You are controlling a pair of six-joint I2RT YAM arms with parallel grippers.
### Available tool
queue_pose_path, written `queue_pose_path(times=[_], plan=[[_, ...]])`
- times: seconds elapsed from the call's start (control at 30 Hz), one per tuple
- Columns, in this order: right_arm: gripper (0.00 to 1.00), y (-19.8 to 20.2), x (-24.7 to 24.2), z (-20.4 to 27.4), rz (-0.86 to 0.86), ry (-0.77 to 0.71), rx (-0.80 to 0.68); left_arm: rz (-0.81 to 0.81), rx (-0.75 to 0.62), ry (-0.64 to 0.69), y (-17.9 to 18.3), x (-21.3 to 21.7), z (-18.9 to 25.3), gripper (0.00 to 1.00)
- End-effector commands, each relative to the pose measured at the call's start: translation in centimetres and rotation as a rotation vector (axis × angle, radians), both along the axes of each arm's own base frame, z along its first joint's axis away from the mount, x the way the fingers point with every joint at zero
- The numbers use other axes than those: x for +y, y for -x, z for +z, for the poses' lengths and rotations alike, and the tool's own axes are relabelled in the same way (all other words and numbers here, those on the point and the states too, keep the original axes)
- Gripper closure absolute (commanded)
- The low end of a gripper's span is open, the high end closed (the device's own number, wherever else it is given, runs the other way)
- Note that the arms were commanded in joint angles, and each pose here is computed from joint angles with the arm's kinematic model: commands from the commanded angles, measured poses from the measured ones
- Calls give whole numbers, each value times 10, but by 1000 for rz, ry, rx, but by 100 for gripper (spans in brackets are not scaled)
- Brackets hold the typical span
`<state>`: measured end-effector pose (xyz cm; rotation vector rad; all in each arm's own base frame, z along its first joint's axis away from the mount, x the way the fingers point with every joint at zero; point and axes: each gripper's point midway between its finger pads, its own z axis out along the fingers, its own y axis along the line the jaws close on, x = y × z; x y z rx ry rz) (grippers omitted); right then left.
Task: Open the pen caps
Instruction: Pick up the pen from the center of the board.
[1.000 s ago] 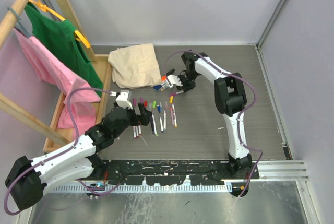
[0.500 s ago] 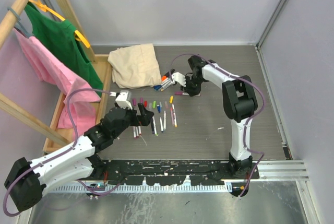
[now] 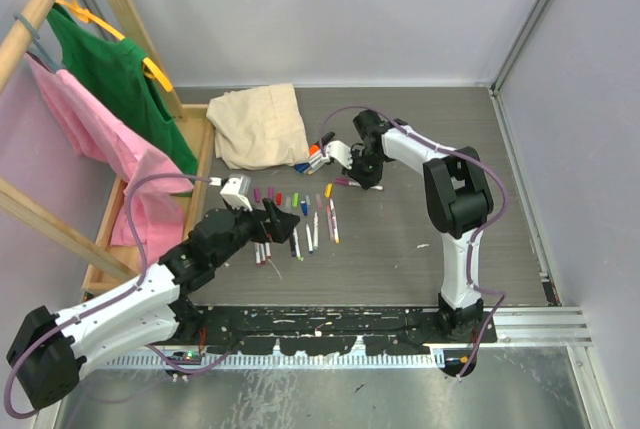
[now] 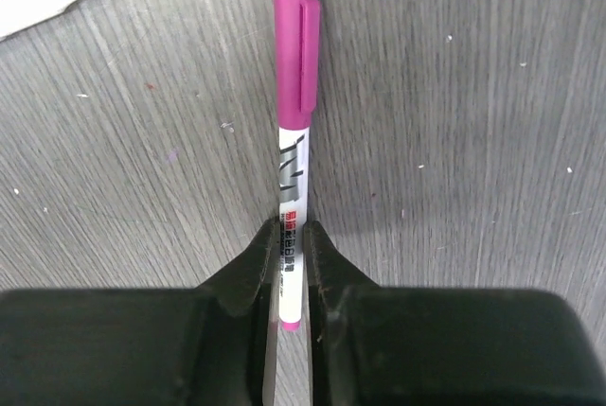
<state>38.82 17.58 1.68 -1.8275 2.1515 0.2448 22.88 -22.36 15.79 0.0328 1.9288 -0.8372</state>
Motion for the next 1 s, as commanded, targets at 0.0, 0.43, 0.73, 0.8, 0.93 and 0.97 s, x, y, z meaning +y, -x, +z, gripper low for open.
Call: queue_pose_path(times=[0.0, 0.43, 0.73, 0.8, 0.93, 0.97], plan=[[91, 23, -10, -33, -66, 66, 119, -27, -69, 113, 1, -8, 28, 1], [99, 55, 15, 92, -205, -359, 87, -267, -192, 392, 22, -49, 85, 2], [99, 128, 50, 207, -104, -800, 139, -372, -326, 589, 34, -56, 148, 2], [99, 137, 49, 221, -77, -867, 132, -394, -376, 627, 40, -54, 164, 2], [99, 164, 51, 241, -6, -979, 197, -402, -427, 643, 43, -53, 181, 2], [99, 168, 52, 243, -2, -998, 204, -397, -435, 644, 42, -53, 184, 1]])
